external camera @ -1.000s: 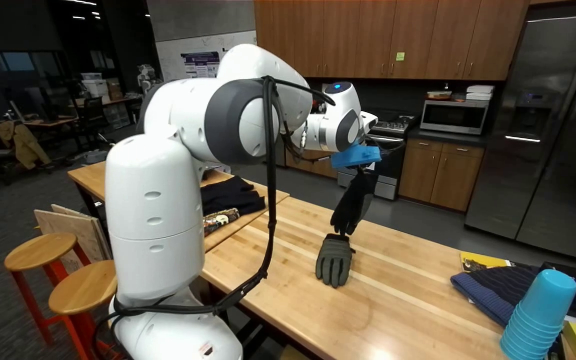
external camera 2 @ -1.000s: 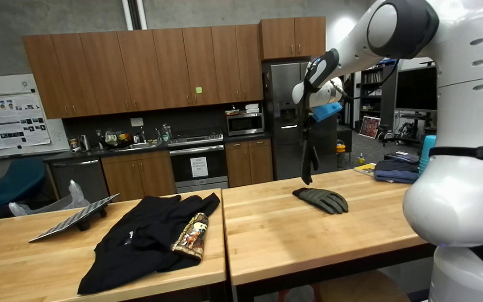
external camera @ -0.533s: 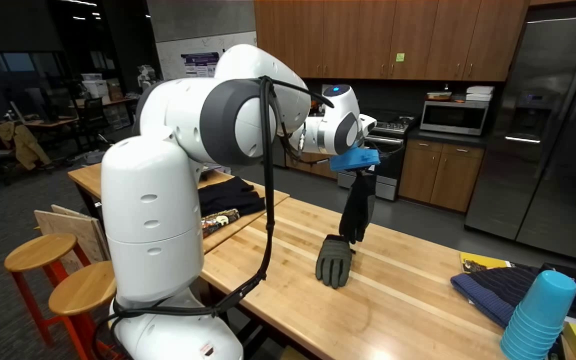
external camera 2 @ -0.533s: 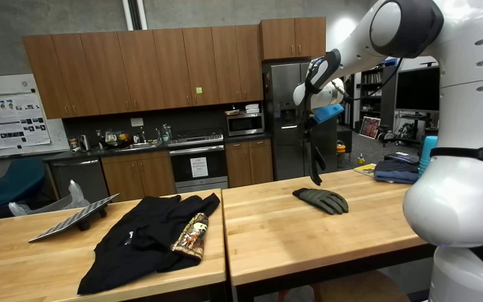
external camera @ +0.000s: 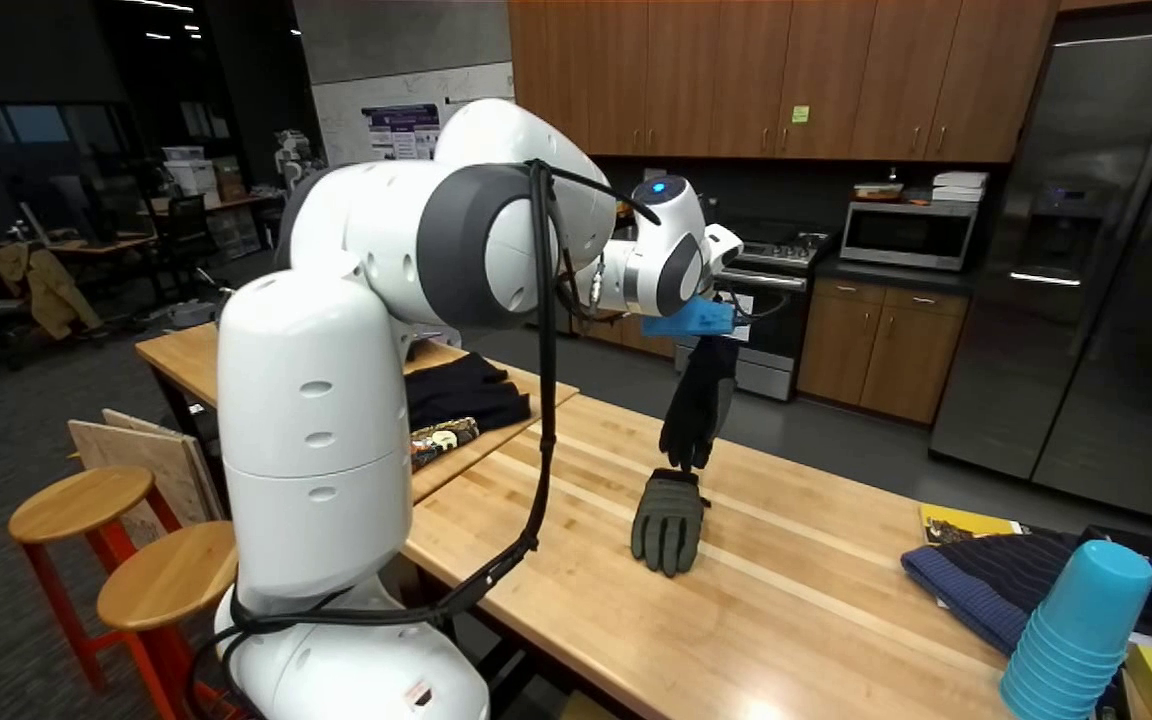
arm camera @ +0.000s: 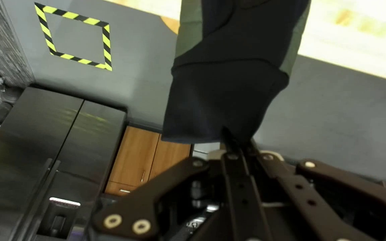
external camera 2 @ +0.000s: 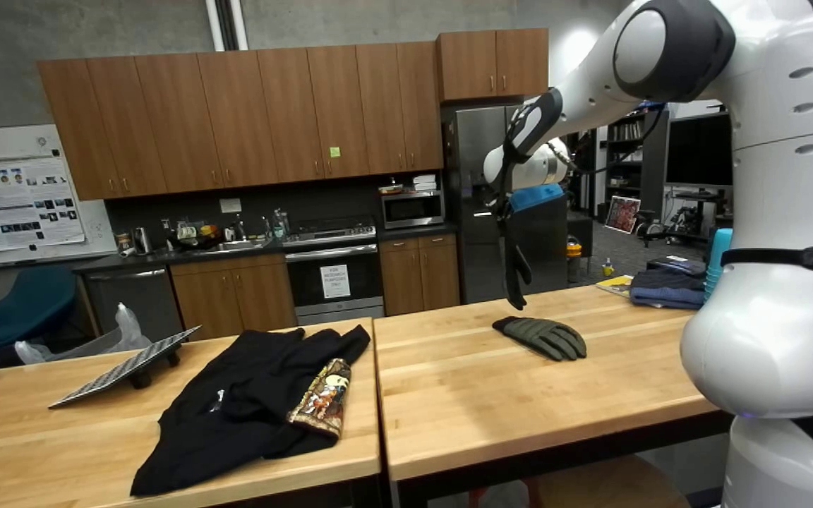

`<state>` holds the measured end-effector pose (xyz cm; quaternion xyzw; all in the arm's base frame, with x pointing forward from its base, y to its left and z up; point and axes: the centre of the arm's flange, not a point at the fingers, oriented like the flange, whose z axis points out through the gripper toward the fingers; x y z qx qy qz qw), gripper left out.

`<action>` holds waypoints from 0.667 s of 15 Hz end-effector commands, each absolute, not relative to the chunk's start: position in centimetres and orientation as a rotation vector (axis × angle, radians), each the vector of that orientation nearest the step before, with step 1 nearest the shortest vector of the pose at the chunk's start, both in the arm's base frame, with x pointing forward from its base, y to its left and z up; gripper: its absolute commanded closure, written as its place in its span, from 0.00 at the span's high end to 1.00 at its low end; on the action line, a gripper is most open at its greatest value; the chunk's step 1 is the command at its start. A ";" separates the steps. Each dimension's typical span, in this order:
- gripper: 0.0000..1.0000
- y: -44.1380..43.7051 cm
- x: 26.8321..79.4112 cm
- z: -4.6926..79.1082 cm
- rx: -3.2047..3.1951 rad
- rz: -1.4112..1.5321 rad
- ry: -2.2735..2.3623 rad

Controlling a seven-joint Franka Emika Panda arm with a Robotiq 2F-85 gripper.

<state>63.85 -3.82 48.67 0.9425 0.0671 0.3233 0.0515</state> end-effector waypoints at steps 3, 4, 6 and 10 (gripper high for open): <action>0.01 1.2 66.1 48.6 2.844 1.224 0.152; 0.01 2.3 66.3 48.6 2.843 1.248 0.164; 0.01 3.8 65.7 49.2 2.867 1.285 0.157; 0.06 4.9 65.6 48.5 2.878 1.261 0.200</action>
